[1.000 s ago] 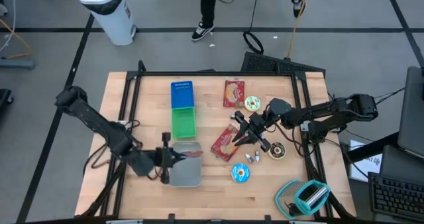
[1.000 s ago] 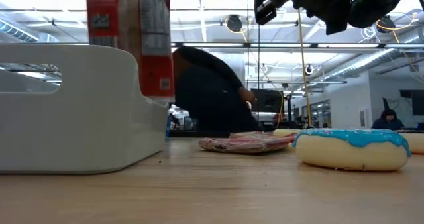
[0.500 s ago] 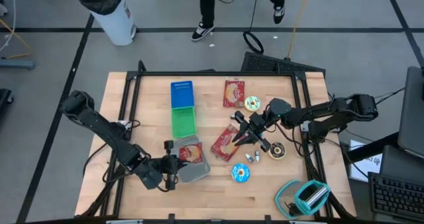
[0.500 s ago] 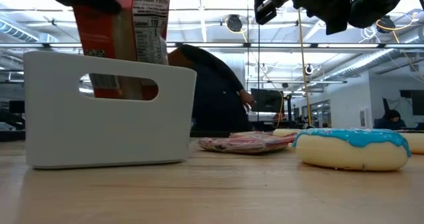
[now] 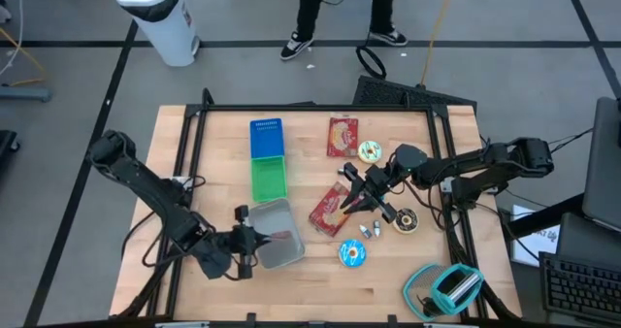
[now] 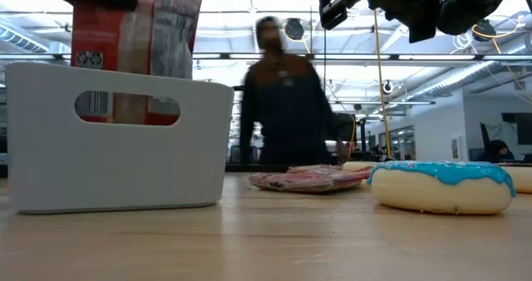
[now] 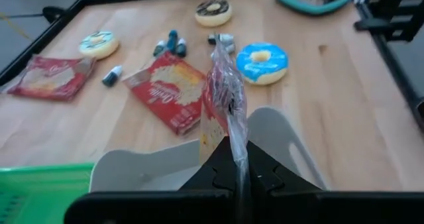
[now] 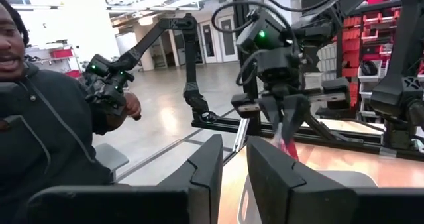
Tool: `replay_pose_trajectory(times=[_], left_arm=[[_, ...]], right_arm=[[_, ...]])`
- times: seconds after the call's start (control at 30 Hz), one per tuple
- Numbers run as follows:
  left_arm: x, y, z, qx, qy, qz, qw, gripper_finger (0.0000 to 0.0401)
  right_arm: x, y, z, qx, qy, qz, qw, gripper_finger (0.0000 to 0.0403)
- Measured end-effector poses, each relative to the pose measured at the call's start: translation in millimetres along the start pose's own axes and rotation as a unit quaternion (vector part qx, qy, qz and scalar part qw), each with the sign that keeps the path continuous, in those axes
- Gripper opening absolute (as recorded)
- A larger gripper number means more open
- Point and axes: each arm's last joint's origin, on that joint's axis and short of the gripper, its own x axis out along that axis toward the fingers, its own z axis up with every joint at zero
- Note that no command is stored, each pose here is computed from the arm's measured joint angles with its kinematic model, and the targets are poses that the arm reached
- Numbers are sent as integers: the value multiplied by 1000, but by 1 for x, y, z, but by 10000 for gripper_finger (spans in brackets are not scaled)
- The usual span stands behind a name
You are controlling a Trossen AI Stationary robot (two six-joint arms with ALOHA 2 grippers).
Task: Pick & Place Food Item
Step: Put the right popcorn pack into the gray bin
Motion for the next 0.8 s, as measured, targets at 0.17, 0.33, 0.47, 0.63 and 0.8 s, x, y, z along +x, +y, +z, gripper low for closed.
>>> replay_pose_trajectory(times=[0.17, 0.33, 0.47, 0.63, 0.8], left_arm=[[13, -2, -7, 1, 26, 4, 1000, 23], [32, -6, -21, -20, 76, -7, 997, 54], [44, -9, -31, -38, 110, -13, 993, 94], [50, -8, -34, -74, 147, -47, 985, 141], [46, -5, -27, -90, 150, -79, 981, 168]], right_arm=[[0, 0, 0, 0, 0, -1, 1000, 61], [0, 0, 0, 0, 0, -1, 1000, 61], [0, 0, 0, 0, 0, 0, 1000, 61], [0, 0, 0, 2, 1, 1, 1000, 61], [2, 3, -1, 2, 2, 7, 1000, 65]])
